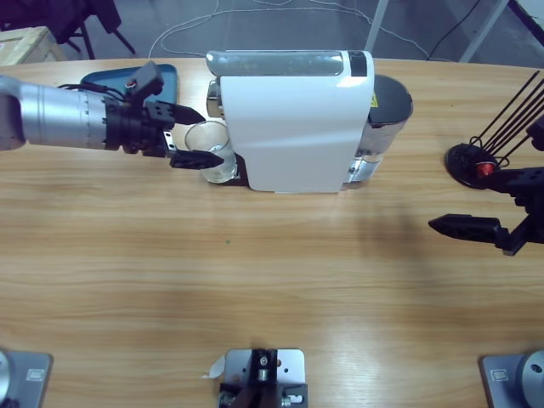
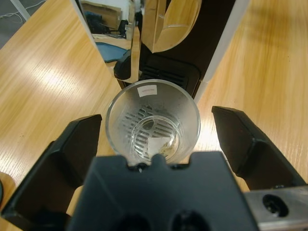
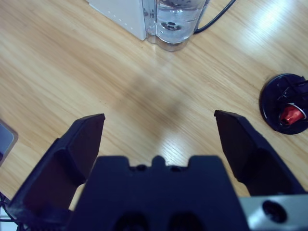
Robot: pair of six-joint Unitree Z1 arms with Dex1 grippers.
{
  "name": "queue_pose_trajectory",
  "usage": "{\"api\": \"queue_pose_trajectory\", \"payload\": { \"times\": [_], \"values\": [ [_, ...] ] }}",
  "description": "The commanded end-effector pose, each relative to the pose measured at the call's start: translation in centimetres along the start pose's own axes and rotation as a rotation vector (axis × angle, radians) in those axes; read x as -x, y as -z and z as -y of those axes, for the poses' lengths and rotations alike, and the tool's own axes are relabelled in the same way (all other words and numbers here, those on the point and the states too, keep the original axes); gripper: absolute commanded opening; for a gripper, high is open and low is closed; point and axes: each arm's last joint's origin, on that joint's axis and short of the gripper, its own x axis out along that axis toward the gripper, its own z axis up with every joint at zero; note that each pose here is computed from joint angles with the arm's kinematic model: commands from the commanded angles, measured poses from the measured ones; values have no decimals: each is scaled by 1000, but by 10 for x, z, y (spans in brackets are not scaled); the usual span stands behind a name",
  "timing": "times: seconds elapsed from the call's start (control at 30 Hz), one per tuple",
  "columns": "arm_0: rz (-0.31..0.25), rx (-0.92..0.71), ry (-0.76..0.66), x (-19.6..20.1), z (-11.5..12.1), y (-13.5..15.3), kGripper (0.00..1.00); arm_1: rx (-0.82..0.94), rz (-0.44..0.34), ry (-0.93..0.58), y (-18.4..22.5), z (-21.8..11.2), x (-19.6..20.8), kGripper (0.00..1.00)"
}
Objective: Pour coffee
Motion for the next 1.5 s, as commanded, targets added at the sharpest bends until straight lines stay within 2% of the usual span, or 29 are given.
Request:
{"api": "queue_pose_trajectory", "payload": {
  "times": [0.03,0.37,0.4,0.47,0.5,0.57,0.63,0.67,0.8,0.87,0.9,1.0,1.13,1.2,1.27,1.37,1.5],
  "values": [
    [-36,32,31,-16,-3,16,1000,8,-50,-22,5,-3,-11,1000],
    [-32,39,34,-23,-6,19,989,8,-57,-25,5,-3,-14,1000],
    [-30,41,32,-23,-6,19,940,8,-59,-25,5,-3,-14,1000],
    [-31,42,28,-23,-6,19,769,8,-60,-30,5,-3,-15,1000],
    [-30,42,29,-24,-6,19,727,8,-60,-32,4,-3,-15,1000],
    [-31,47,30,-24,-6,19,723,8,-59,-32,5,-3,-14,1000],
    [-32,48,30,-24,-6,19,632,8,-59,-32,5,-3,-14,1000],
    [-32,49,30,-24,-6,19,631,8,-59,-32,5,-3,-15,1000],
    [-34,51,30,-24,-5,20,449,8,-59,-32,5,-3,-14,1000],
    [-32,56,28,-22,-6,20,31,8,-59,-32,5,-3,-14,1000],
    [-28,55,26,-21,-5,19,0,8,-58,-32,5,-3,-14,1000],
    [40,43,63,-6,-4,16,0,8,-58,-32,5,-3,-14,1000],
    [98,23,32,5,-12,10,0,8,-53,-32,5,-3,-13,1000],
    [119,33,-51,17,-17,0,0,8,-52,-31,5,-3,-13,1000],
    [136,65,-196,25,-23,-10,0,8,-51,-31,5,-3,-13,1000],
    [98,120,-417,34,-39,-8,0,8,-48,-31,5,-3,-12,1000],
    [103,132,-419,37,-49,0,0,9,-39,-29,6,-3,-10,1000]
  ]
}}
